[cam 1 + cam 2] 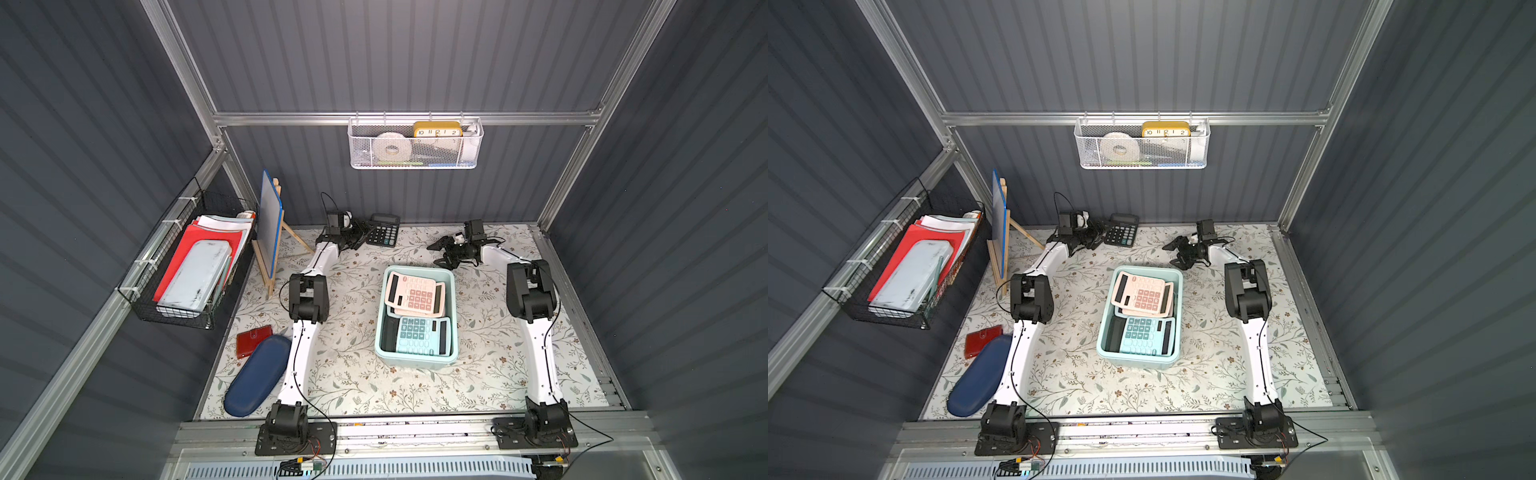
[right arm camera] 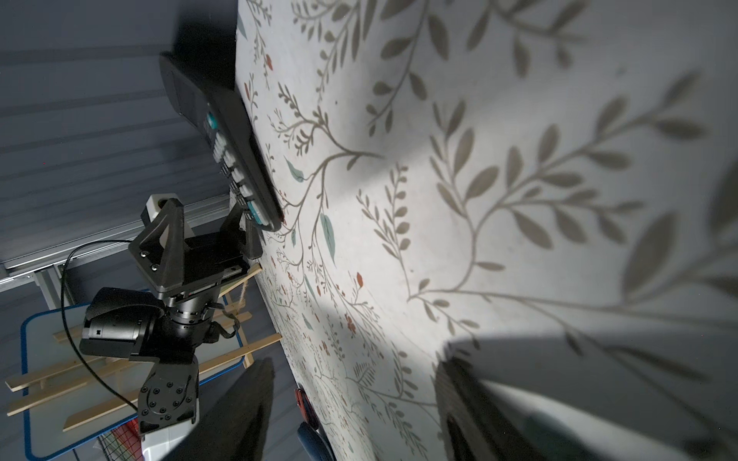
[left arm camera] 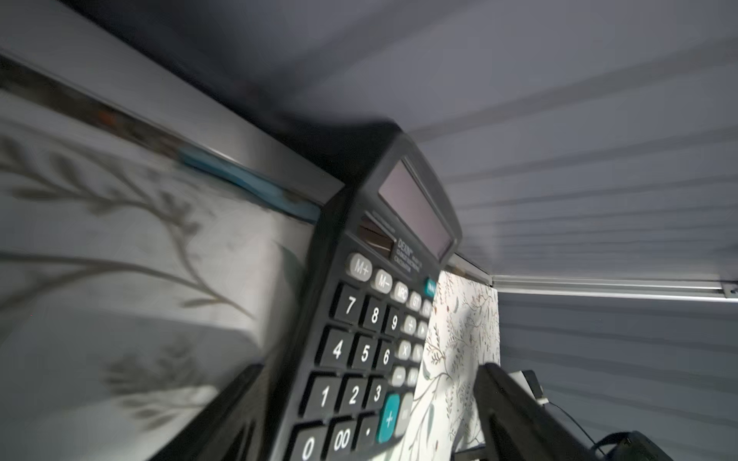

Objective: Put the calculator in the storage box
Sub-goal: Pick up the calculator at the center of the board.

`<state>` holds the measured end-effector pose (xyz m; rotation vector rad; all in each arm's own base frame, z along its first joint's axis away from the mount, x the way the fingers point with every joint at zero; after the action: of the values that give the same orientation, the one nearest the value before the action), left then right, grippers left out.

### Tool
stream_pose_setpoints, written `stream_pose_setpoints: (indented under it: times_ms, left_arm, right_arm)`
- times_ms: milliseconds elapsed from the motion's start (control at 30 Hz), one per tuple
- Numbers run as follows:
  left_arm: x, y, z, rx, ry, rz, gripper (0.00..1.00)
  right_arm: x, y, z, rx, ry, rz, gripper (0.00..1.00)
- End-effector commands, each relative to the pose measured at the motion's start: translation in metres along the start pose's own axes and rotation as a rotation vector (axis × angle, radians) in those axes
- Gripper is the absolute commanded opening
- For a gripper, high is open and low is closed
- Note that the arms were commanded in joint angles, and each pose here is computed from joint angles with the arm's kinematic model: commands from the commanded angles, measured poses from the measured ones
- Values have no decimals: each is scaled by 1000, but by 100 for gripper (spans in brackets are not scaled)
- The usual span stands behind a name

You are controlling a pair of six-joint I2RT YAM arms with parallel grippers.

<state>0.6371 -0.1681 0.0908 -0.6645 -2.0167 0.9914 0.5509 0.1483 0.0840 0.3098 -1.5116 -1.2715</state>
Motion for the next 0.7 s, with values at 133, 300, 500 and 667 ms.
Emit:
stream_pose_setpoints:
  times_ms: [133, 300, 500, 667]
  left_arm:
    - [-22, 18, 38, 91, 121, 16, 83]
    - [-26, 33, 38, 140, 120, 17, 89]
    - [-27, 40, 28, 172, 73, 54, 90]
    - [-40, 33, 43, 197, 130, 108, 85]
  right_arm:
    - [-12, -12, -19, -31, -18, -26, 69]
    - [-20, -14, -28, -50, -33, -52, 69]
    - [-26, -20, -43, -47, -44, -62, 68]
    - [-36, -30, -54, -57, -46, -73, 68]
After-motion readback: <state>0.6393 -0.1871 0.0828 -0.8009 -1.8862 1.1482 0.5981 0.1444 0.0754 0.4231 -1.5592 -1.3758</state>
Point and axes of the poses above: each gripper's point midway between its finger pads, its own x axis back along the fingers, its own y axis along the line the jaws close on, z = x × y, the point moved 7 cm from there along x, back along the fingers, and after that the axes turned 5 degrees about -x, right-handed, at the moved point
